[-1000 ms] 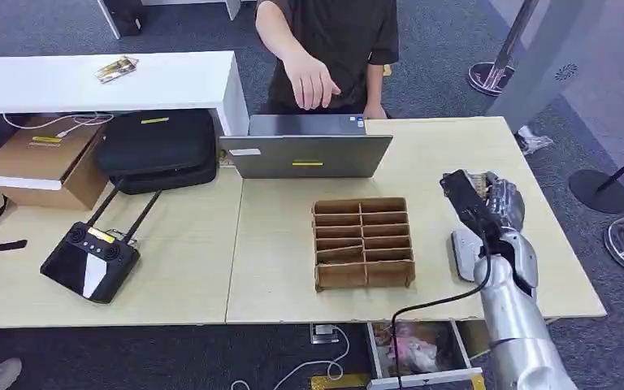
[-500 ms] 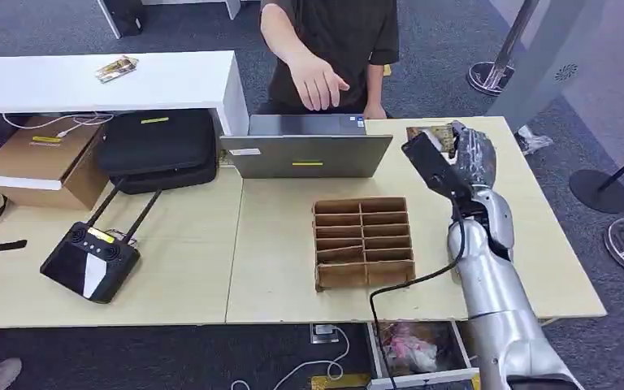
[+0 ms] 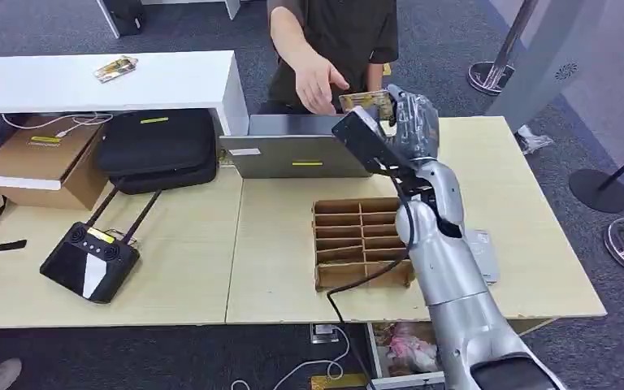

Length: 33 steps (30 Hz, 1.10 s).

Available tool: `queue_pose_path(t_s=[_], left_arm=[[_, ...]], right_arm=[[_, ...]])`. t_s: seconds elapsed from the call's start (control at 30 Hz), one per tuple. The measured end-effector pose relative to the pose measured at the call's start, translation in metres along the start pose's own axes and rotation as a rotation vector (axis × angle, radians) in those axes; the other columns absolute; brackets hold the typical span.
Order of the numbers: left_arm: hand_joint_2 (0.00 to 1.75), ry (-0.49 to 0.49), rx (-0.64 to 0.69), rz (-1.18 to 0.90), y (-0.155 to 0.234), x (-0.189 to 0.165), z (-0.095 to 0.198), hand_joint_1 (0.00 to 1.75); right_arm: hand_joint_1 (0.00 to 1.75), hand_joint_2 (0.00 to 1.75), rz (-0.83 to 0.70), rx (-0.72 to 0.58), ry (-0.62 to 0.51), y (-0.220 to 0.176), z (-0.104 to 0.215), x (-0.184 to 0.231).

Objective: Pass the card to the sensor for recognition and then transmit it.

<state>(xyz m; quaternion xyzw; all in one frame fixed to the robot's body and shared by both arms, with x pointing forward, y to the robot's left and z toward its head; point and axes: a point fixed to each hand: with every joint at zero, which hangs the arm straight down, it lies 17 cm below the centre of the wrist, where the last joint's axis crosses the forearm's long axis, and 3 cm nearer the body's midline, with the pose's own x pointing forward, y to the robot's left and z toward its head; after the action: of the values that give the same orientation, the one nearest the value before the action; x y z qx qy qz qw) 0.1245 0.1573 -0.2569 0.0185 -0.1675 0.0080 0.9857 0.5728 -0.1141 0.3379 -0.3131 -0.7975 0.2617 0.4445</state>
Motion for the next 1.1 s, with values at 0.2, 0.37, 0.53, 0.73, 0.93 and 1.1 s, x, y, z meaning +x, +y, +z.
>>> queue_pose_path(t_s=[0.2,0.37,0.53,0.73,0.93,1.1], left_arm=[[0.0,0.004,-0.002,-0.042,-0.001,0.001,0.0,0.0],[0.0,0.002,-0.004,-0.065,-0.002,0.003,0.0,0.0],[0.0,0.0,-0.008,-0.078,-0.004,0.004,0.0,0.0],[0.0,-0.001,-0.007,-0.073,-0.004,0.004,0.0,0.0],[0.0,-0.005,-0.004,-0.073,-0.003,0.005,0.0,0.0],[0.0,-0.007,-0.002,-0.079,-0.003,0.006,0.0,0.0]], right_arm=[[1.75,1.75,-0.032,0.046,0.014,0.019,-0.027,0.028],[1.75,1.75,-0.031,0.082,0.037,0.033,-0.035,0.028],[1.75,1.75,-0.019,0.121,0.064,0.048,-0.032,0.019],[0.0,1.75,-0.002,0.141,0.076,0.056,-0.028,0.011],[0.0,1.75,0.008,0.153,0.074,0.059,-0.027,0.009],[0.0,1.75,0.017,0.151,0.073,0.059,-0.027,0.008]])
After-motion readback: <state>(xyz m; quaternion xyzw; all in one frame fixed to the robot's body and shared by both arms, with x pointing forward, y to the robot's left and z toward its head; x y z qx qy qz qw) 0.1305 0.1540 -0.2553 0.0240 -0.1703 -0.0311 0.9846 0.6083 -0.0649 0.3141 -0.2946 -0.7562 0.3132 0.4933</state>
